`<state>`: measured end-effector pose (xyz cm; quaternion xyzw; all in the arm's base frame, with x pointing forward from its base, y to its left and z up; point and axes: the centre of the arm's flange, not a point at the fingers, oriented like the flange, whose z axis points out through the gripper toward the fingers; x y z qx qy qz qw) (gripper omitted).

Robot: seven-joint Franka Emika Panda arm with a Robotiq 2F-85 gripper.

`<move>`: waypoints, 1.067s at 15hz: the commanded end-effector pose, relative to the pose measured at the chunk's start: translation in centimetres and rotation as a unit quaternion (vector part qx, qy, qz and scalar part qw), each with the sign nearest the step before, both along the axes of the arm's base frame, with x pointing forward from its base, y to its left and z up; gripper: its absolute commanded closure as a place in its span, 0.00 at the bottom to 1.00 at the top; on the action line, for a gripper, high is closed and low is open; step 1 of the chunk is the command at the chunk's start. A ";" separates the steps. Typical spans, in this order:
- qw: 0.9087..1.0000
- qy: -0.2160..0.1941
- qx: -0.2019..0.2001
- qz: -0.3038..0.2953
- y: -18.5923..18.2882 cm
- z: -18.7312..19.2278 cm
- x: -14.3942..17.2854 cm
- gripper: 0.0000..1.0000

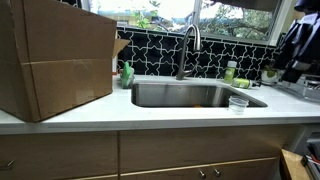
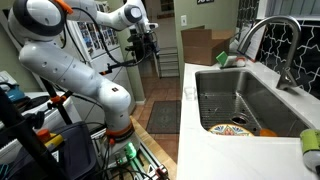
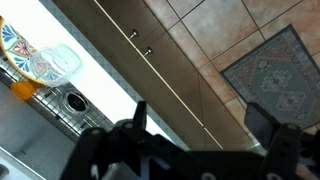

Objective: Place the pump bottle on the right upright

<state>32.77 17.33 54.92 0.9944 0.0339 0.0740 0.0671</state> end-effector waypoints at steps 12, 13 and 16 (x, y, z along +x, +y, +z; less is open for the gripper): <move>1.000 -0.001 0.008 -0.021 -1.2 0.2 0.4 0.00; 1.000 -0.001 0.008 -0.021 -1.2 0.2 0.4 0.00; 1.000 -0.001 0.008 -0.021 -1.2 0.2 0.4 0.00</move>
